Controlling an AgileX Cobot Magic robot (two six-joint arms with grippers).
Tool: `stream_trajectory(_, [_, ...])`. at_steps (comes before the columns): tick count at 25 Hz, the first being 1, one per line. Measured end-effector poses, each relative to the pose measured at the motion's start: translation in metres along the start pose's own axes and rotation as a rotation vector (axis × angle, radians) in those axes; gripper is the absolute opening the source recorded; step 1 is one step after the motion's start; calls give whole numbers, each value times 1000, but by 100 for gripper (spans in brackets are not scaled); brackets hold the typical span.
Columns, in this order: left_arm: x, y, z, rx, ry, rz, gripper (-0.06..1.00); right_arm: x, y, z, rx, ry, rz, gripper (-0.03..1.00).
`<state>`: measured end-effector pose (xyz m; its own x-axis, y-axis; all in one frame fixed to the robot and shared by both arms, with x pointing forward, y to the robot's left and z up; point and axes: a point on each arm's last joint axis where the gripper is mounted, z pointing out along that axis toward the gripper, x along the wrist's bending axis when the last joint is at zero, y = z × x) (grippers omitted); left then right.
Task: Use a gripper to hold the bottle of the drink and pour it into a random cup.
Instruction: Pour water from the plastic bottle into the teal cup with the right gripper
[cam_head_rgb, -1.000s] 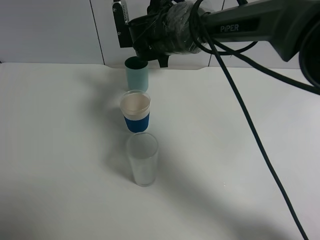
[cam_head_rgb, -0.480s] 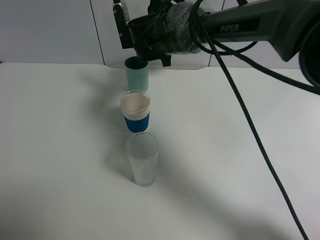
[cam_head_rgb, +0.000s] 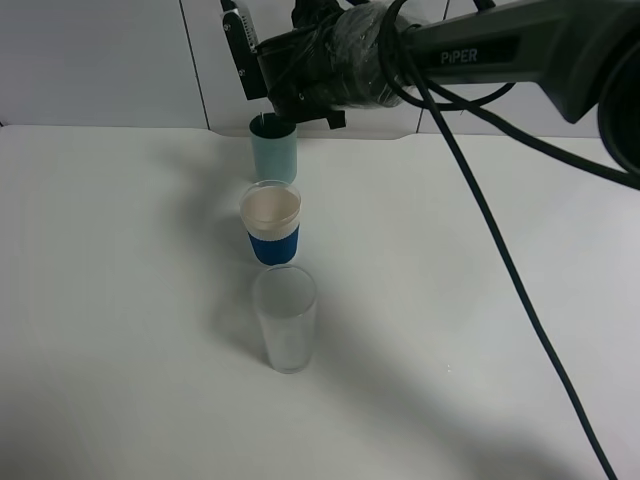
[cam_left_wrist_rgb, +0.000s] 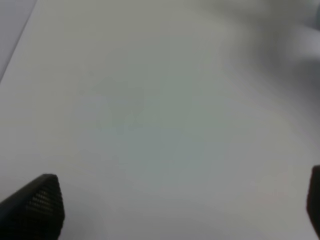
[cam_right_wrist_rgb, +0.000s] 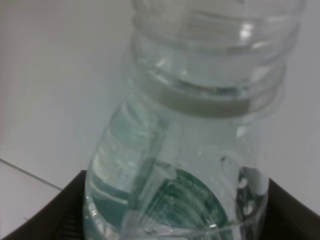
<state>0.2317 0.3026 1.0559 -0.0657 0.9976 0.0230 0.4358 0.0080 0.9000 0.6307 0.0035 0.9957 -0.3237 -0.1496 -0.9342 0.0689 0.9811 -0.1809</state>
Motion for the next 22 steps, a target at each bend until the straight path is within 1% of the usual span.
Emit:
stream_trajectory(6, [0, 0, 0, 0, 0, 0, 98, 0, 0, 0, 1, -1, -8, 57])
stream_trajectory(22, [0, 0, 0, 0, 0, 0, 98, -1, -9, 2, 76, -4, -6, 57])
